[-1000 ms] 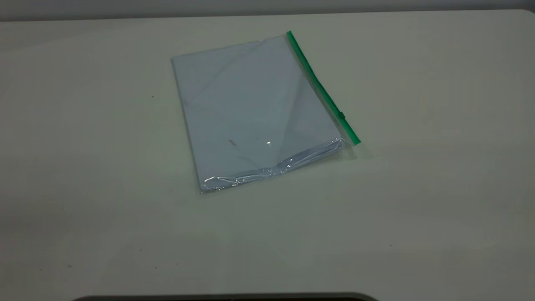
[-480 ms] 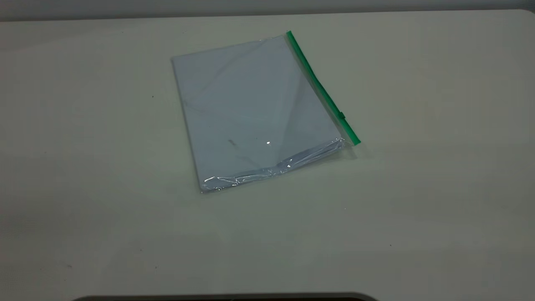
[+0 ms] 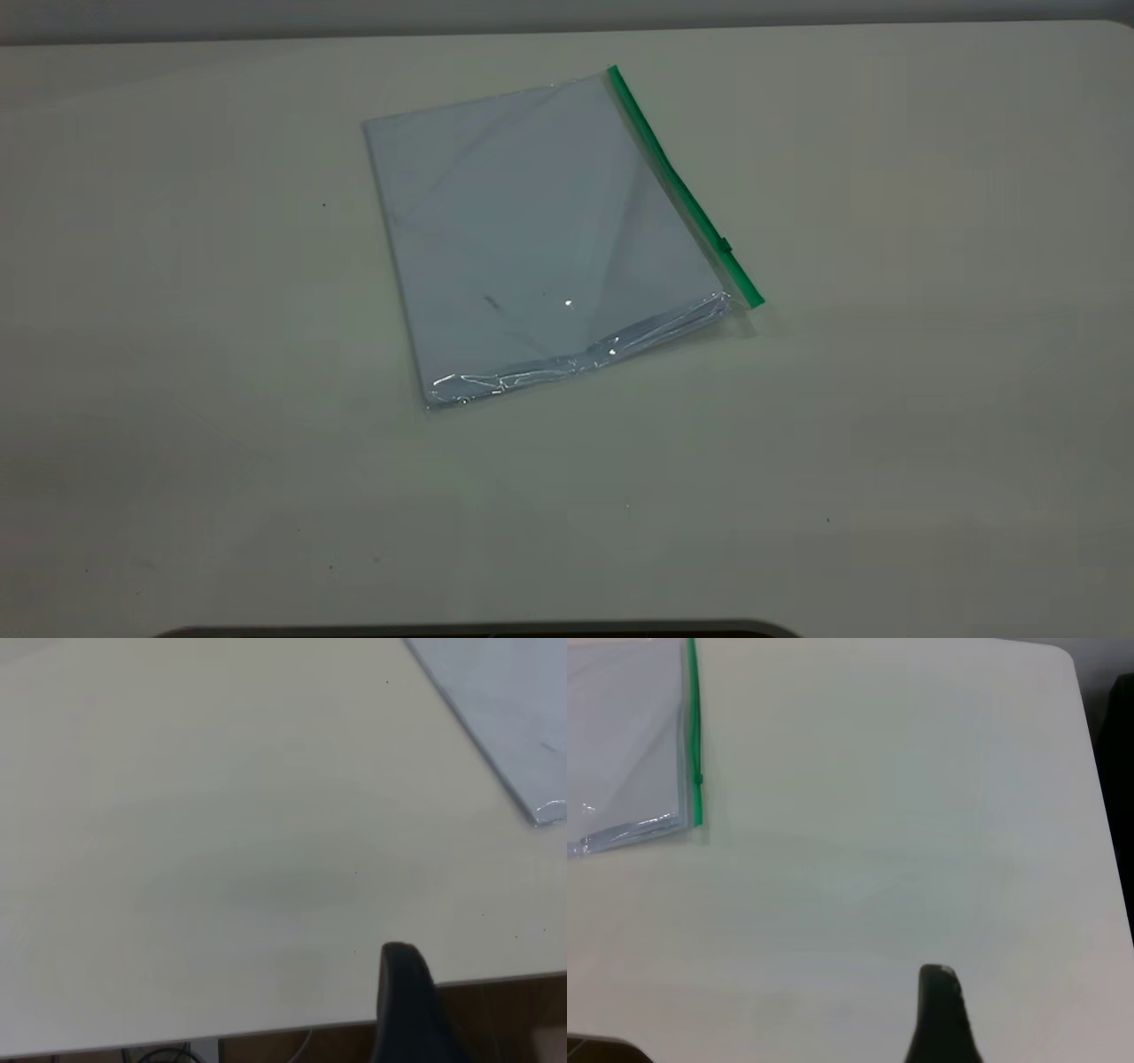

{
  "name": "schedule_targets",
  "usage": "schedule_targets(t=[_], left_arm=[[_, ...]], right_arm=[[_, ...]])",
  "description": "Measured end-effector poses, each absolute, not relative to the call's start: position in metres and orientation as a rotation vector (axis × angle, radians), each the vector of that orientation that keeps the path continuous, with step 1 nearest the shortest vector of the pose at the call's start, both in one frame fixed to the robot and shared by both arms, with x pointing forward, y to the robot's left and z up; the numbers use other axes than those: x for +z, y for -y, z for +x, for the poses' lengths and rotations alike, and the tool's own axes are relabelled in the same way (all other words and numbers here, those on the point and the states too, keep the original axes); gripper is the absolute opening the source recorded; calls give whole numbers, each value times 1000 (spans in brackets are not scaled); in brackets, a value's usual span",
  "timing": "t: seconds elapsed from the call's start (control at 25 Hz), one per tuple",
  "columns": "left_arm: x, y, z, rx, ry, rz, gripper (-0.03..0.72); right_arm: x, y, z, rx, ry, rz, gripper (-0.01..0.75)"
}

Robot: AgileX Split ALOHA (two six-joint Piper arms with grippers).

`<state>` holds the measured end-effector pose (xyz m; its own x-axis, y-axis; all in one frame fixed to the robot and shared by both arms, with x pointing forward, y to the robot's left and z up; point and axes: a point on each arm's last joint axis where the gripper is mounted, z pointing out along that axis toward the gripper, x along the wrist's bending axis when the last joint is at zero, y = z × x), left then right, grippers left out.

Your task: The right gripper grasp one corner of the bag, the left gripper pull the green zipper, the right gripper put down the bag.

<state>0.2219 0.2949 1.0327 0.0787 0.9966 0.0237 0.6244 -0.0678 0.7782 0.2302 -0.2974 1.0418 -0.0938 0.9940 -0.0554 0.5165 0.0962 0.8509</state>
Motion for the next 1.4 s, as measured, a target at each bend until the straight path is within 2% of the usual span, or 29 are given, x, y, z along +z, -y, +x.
schedule_targets(t=[0.24,0.52,0.76,1.0,1.4], left_arm=[[1050,-299,237,817,-1663,1726,485],[1087,-301,291,753,-1726,1769,553],[1105,-302,348,698,-1771,1815,587],[1103,-304,417,644,-1782,1919,588],[1087,-292,525,488,-1683,1896,588]], right_arm=[[1043,297,230,919,-1677,1517,570],[1074,295,242,936,-1683,1571,570],[1087,288,290,893,-1811,1680,570],[1076,273,348,930,-1997,1738,570],[1043,255,416,1043,-2193,1759,570]])
